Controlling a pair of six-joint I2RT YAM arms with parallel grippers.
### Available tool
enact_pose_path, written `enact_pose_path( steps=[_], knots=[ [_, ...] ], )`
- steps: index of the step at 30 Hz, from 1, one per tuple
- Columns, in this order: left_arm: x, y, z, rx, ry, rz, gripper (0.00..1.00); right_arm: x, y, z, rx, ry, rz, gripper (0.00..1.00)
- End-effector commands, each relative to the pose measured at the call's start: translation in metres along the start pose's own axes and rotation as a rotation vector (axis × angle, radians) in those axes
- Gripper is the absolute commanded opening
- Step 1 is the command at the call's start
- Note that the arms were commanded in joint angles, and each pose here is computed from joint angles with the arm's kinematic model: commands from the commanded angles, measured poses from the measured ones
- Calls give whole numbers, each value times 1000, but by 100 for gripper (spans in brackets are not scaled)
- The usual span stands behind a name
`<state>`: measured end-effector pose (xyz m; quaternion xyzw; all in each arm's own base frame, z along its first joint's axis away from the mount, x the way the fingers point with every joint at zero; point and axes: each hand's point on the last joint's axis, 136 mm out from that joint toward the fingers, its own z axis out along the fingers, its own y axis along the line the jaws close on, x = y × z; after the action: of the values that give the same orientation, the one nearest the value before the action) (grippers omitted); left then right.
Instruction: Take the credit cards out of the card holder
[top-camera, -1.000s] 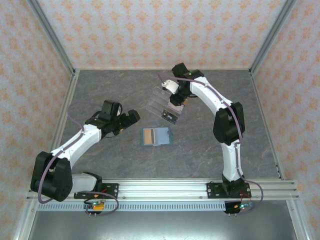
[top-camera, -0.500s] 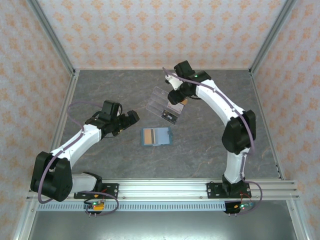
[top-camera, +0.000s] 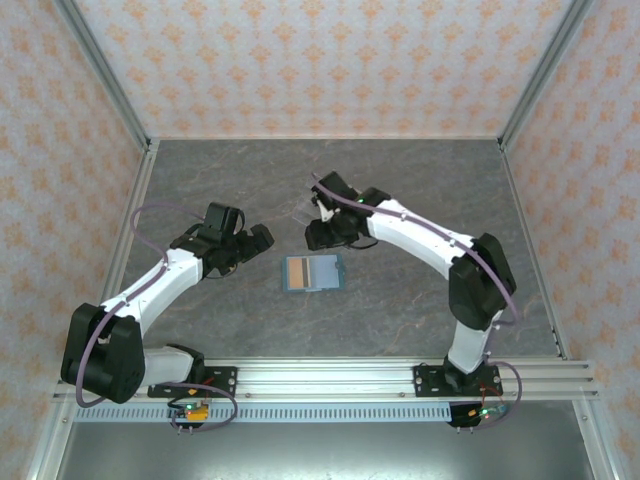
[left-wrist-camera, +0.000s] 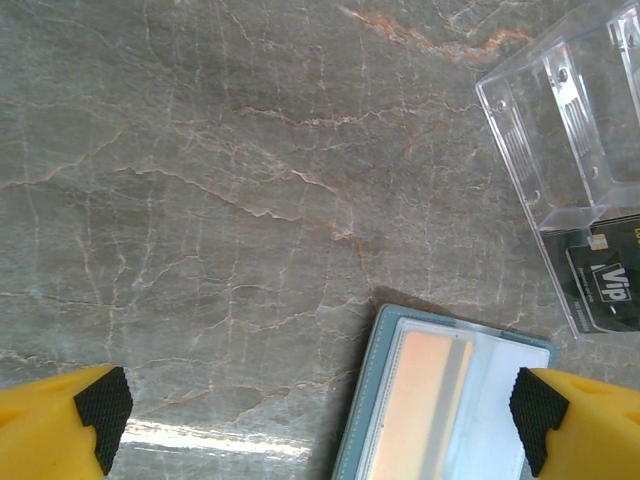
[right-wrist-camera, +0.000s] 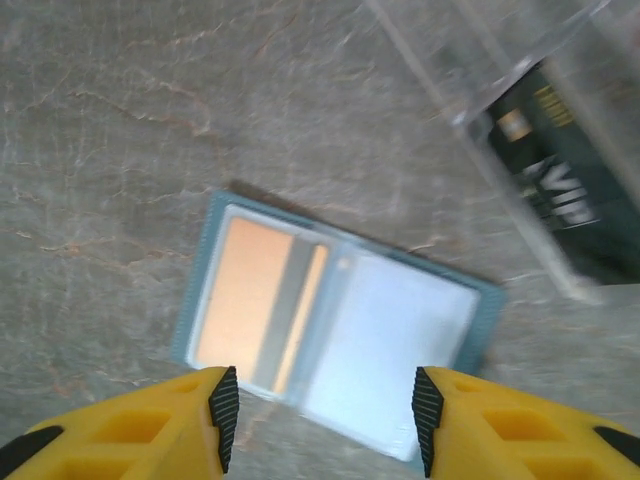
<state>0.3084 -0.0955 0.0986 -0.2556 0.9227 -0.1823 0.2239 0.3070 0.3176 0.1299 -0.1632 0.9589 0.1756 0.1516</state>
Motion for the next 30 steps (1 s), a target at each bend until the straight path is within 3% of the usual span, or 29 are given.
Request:
enact_pose_path(
  steps=[1,11,25,30],
  knots=[
    [-6,11,-8,-48,-39,-1,100,9,7,29,1,36,122,51],
    [-3,9,-7,-38,-24,4,100,20,3,73,101,135,120,47],
    [13,-14,10,94,89,7,100,32,-16,94,227,193,95,38],
    [19,-19,16,125,128,3,96,37,-23,98,254,203,95,36]
  ],
)
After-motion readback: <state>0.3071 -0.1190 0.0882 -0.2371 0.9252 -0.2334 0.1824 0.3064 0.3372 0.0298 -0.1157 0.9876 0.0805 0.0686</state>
